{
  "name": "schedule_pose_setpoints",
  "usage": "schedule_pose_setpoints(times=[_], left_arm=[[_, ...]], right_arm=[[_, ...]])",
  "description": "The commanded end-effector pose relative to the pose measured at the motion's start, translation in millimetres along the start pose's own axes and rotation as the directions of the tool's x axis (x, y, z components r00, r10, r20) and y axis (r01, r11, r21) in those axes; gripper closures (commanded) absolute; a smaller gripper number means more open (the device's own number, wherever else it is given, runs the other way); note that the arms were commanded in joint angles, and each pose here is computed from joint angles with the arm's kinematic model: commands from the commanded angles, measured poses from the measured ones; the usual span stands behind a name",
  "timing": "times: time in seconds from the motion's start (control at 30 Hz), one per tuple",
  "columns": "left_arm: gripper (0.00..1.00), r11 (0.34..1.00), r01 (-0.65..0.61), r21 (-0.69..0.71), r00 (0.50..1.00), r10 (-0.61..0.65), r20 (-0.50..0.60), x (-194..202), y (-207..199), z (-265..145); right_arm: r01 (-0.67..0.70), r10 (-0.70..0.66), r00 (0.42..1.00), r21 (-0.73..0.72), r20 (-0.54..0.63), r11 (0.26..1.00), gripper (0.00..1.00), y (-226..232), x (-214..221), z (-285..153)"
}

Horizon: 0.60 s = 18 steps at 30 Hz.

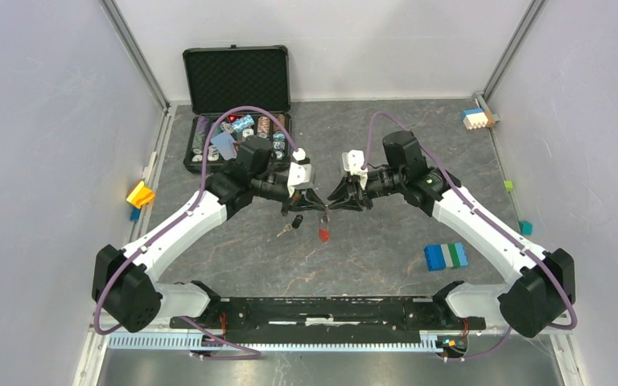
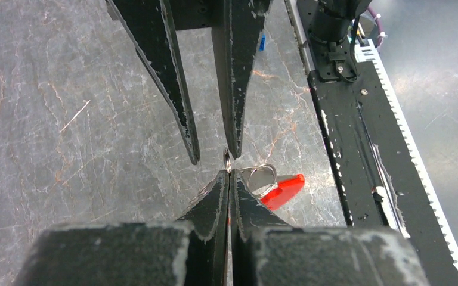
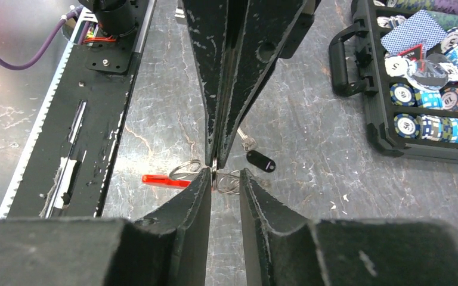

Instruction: Put the keys on the keyring

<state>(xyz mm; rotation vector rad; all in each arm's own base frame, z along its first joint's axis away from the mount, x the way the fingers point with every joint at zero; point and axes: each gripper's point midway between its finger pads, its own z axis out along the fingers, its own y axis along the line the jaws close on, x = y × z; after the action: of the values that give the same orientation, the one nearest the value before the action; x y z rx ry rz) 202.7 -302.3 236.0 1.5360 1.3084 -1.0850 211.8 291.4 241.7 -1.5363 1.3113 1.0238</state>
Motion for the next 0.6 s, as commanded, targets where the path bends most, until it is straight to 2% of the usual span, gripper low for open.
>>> schedule_pose_setpoints(times=[0.0, 0.3, 0.5, 0.57], left_arm=[[0.98, 0.996, -0.083, -0.021, 0.997, 0.083, -0.003, -11, 5, -3], [0.98, 0.997, -0.075, -0.024, 0.997, 0.074, -0.006, -12, 5, -2], [0.98, 0.997, -0.075, -0.032, 0.997, 0.075, -0.010, -12, 7, -2], [0.98, 0.997, -0.074, -0.031, 0.997, 0.074, -0.009, -13, 7, -2]], right_arm=[[0.035, -0.035, 0.999, 0.021, 0.006, 0.999, 0.72, -9, -17, -1], [0.011, -0.011, 1.000, 0.001, -0.026, 1.000, 0.79, -5, -1, 11], [0.006, -0.006, 0.999, 0.006, -0.039, 1.000, 0.80, -5, 3, 11], [0.009, -0.008, 0.999, 0.013, -0.043, 1.000, 0.85, -6, 4, 11]])
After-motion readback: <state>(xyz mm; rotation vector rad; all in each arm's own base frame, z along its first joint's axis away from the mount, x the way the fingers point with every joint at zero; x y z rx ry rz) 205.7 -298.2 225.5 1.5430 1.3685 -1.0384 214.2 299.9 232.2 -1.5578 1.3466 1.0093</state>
